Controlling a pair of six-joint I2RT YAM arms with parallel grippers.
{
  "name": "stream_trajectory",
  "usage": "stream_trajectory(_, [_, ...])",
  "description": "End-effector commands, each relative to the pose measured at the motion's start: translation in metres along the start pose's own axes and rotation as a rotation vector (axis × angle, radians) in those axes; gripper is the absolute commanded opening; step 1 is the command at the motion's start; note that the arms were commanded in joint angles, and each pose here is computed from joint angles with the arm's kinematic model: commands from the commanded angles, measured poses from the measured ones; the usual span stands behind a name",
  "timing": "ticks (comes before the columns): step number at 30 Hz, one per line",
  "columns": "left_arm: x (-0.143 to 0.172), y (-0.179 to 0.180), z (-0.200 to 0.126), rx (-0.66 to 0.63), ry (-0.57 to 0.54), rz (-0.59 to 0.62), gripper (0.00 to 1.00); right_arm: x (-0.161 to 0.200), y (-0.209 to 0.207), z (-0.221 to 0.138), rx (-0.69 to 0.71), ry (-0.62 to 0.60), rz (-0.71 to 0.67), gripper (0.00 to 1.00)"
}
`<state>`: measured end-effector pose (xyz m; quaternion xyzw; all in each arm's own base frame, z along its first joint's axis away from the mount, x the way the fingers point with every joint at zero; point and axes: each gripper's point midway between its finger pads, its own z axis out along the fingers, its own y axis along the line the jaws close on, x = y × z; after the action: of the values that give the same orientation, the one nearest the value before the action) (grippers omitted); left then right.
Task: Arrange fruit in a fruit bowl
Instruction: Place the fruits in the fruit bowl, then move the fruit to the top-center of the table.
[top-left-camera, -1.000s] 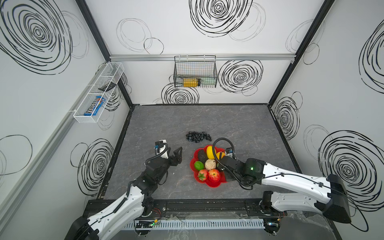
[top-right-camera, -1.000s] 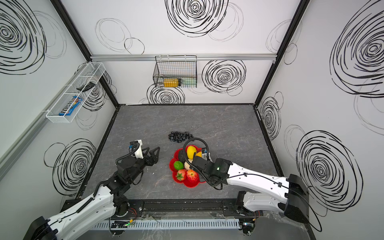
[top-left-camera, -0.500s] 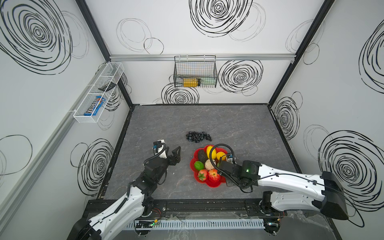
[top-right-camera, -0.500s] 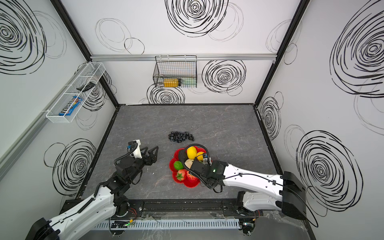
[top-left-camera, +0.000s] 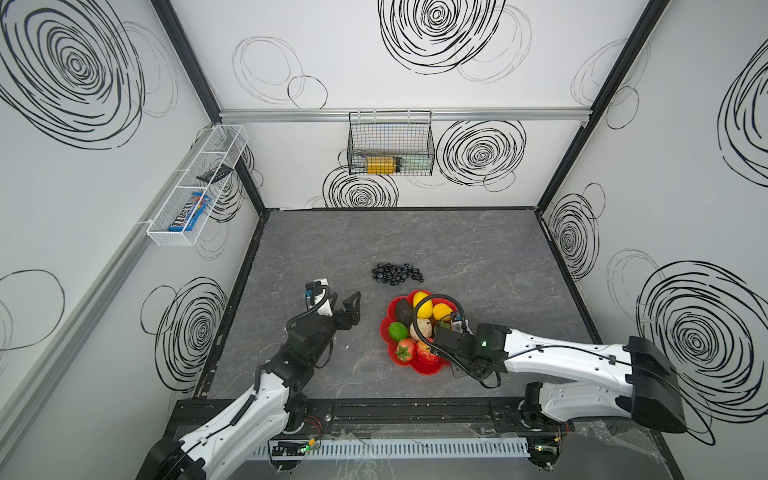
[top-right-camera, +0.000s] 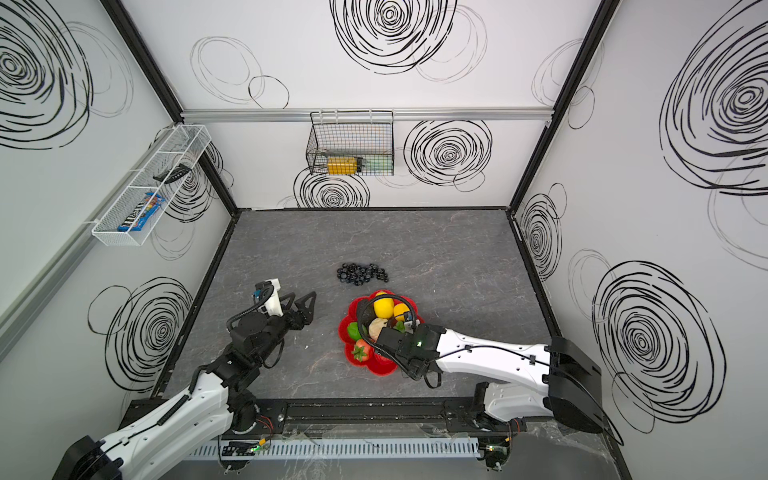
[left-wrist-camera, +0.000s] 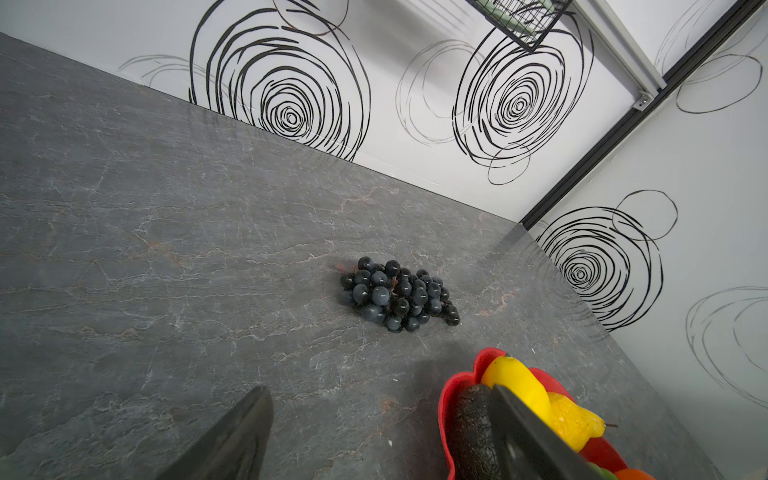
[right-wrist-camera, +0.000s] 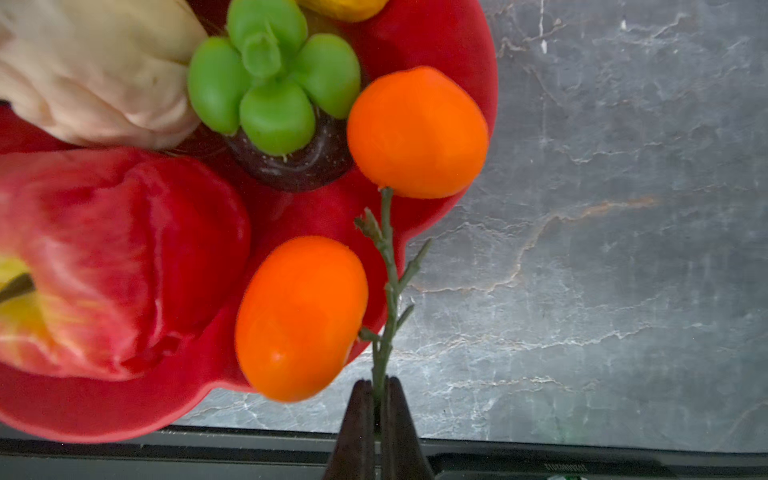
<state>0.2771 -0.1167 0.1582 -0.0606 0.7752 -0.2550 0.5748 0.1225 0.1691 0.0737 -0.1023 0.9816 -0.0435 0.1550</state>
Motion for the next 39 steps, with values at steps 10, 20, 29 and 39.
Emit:
stream_trajectory(10, [-0.004,0.001,0.002,0.018,-0.024,-0.022,0.86,0.002,0.010,0.002,0.020,0.001,-0.063,0.11])
stream_trajectory(20, [-0.005,0.003,0.002,0.015,-0.023,-0.028,0.86,-0.006,0.016,-0.008,-0.045,-0.024,-0.040,0.26])
stream_trajectory(29, [-0.003,0.004,0.006,0.011,-0.002,-0.025,0.86,-0.048,0.001,-0.053,-0.123,-0.173,0.010,0.45])
stream_trajectory(39, [-0.017,-0.017,0.031,-0.013,0.097,-0.059,0.86,-0.137,-0.035,-0.118,-0.421,-0.696,0.249,0.67])
